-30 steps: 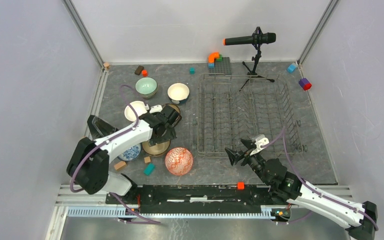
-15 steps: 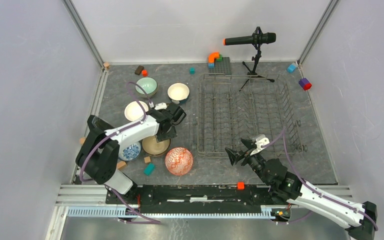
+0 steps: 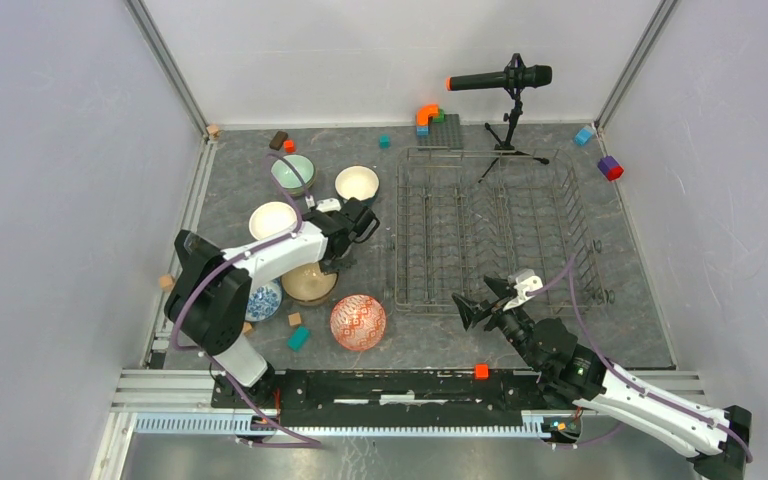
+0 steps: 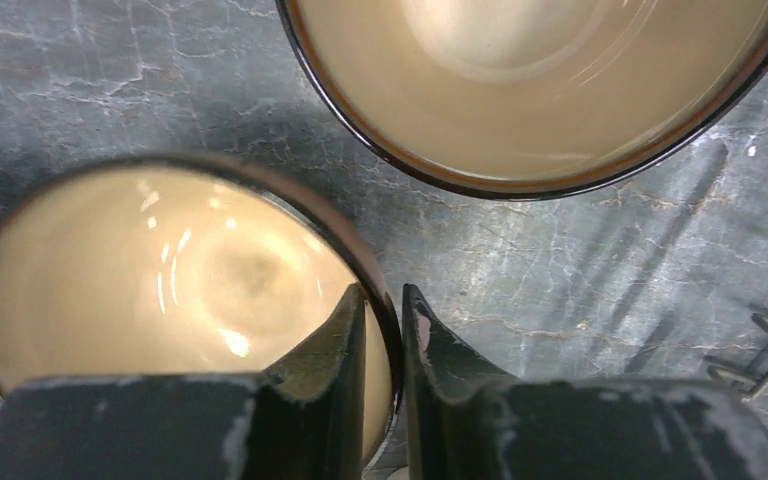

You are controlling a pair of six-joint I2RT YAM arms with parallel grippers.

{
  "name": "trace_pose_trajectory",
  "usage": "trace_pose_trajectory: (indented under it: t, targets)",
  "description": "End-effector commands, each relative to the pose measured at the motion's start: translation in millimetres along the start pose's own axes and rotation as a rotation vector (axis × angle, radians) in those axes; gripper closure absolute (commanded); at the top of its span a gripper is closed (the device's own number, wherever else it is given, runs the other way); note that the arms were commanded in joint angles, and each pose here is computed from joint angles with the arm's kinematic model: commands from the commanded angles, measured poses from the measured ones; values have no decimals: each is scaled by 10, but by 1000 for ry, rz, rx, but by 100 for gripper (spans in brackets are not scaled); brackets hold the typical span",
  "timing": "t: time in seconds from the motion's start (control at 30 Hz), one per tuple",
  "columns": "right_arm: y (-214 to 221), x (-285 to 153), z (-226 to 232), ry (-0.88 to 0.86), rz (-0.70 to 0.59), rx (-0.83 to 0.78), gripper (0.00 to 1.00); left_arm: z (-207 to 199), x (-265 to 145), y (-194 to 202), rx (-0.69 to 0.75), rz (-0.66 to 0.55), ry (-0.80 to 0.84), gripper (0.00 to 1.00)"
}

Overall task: Unload the bowls from the dish rack
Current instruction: Adjust the bowl at the center of the board.

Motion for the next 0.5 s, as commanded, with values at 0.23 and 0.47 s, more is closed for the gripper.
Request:
trace_pose_trajectory:
  t: [0.23,0.47]
  targets:
    - [-77,-5,-1,13,-22,17,14,-67,-1,-281,-23,-72,1,95]
    - [-92,-3,2,13,-25,18,14,-123,1,-431,-41,-80,13,98]
Point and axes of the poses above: each gripper's point midway between its finger pads, its own x axis out along the fingers, its own z axis along the line the jaws close on, y = z × x, the point moved 5 cm from there along -x, back along the fingers, and after that the axes turned 8 degrees about x, right-handed, at the moved point
